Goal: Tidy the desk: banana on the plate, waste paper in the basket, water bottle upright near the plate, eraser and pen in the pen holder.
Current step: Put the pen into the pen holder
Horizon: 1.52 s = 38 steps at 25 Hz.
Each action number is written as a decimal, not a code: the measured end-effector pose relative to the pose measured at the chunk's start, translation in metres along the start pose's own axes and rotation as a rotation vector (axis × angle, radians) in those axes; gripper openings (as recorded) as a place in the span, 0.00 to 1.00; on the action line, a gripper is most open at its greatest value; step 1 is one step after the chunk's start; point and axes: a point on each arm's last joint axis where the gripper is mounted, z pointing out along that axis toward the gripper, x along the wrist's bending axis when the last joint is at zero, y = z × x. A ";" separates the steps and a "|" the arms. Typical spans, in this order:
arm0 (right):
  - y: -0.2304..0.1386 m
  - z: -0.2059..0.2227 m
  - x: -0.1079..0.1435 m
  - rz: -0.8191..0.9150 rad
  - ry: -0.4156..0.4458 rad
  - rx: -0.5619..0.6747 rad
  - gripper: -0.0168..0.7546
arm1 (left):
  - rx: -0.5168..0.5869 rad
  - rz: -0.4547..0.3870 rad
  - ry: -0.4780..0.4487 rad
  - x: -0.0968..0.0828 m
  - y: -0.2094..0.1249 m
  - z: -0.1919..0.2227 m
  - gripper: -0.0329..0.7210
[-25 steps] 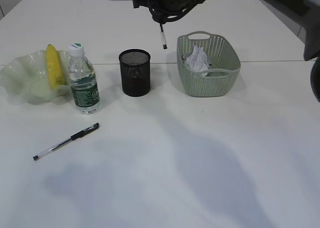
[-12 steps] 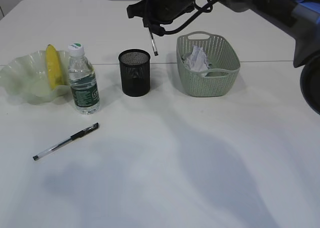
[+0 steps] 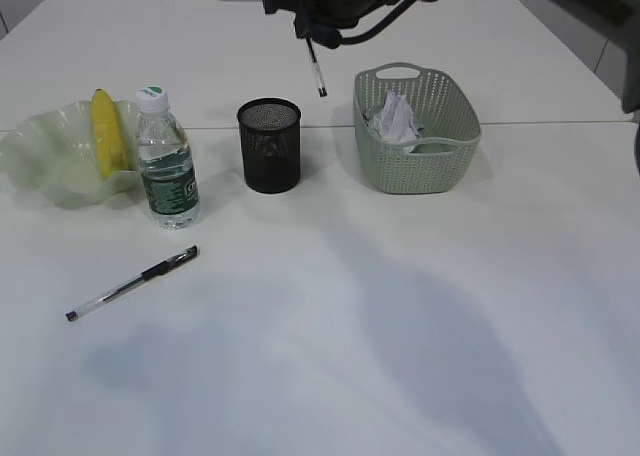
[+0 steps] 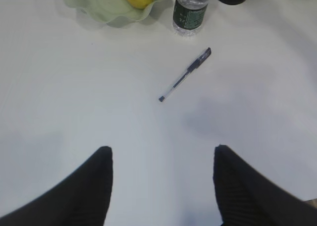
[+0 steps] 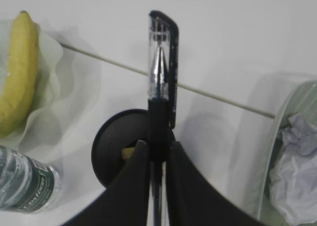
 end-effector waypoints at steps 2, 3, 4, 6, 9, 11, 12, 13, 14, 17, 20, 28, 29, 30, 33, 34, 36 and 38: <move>0.010 -0.018 0.001 -0.011 -0.008 -0.038 0.07 | 0.000 0.000 0.000 0.000 0.000 0.000 0.65; 0.014 -0.024 0.000 -0.017 -0.017 -0.053 0.07 | -0.002 0.000 0.000 0.000 0.000 0.000 0.65; 0.019 -0.032 0.000 -0.014 -0.026 -0.072 0.07 | -0.002 0.000 0.000 0.000 0.000 0.000 0.65; 0.024 -0.041 0.000 0.002 -0.034 -0.093 0.07 | -0.005 0.000 -0.001 0.000 0.000 0.000 0.65; 0.028 -0.052 0.001 0.038 -0.036 -0.109 0.07 | -0.005 0.000 -0.001 0.000 0.000 0.000 0.65; 0.029 -0.060 0.001 0.033 -0.051 -0.096 0.07 | -0.005 0.000 -0.001 0.000 0.000 0.000 0.65; 0.030 -0.066 0.002 0.026 -0.067 -0.086 0.07 | -0.005 0.000 -0.001 0.000 0.000 0.000 0.65; 0.030 -0.071 0.002 0.024 -0.083 -0.075 0.07 | -0.005 0.000 -0.001 0.000 0.000 0.000 0.65; 0.032 -0.077 0.002 0.023 -0.095 -0.073 0.07 | -0.005 0.000 -0.001 0.000 0.000 0.000 0.65; 0.040 -0.103 0.003 0.025 -0.110 -0.104 0.07 | -0.005 0.000 -0.001 0.000 0.000 0.000 0.65; 0.044 -0.122 0.003 0.028 -0.116 -0.115 0.07 | -0.007 0.000 -0.001 0.000 0.001 0.000 0.65; 0.032 -0.116 0.014 0.014 -0.101 -0.055 0.07 | -0.016 0.002 -0.002 0.000 0.001 0.000 0.65; 0.031 -0.113 0.014 0.012 -0.100 -0.058 0.07 | -0.017 0.002 -0.002 0.000 0.002 0.000 0.65; 0.031 -0.110 0.014 0.009 -0.098 -0.070 0.07 | -0.019 0.002 -0.002 0.000 0.002 0.000 0.65; 0.033 -0.103 0.015 -0.008 -0.088 -0.134 0.07 | -0.023 0.002 -0.003 0.000 0.002 0.000 0.65; 0.034 -0.101 0.015 -0.019 -0.086 -0.163 0.07 | -0.025 0.002 -0.003 0.000 0.002 0.000 0.65; 0.035 -0.097 0.015 -0.032 -0.082 -0.200 0.07 | -0.029 0.002 -0.004 0.000 0.003 0.000 0.65; 0.034 -0.091 0.015 -0.046 -0.078 -0.230 0.07 | -0.032 0.001 -0.005 0.000 0.003 0.000 0.65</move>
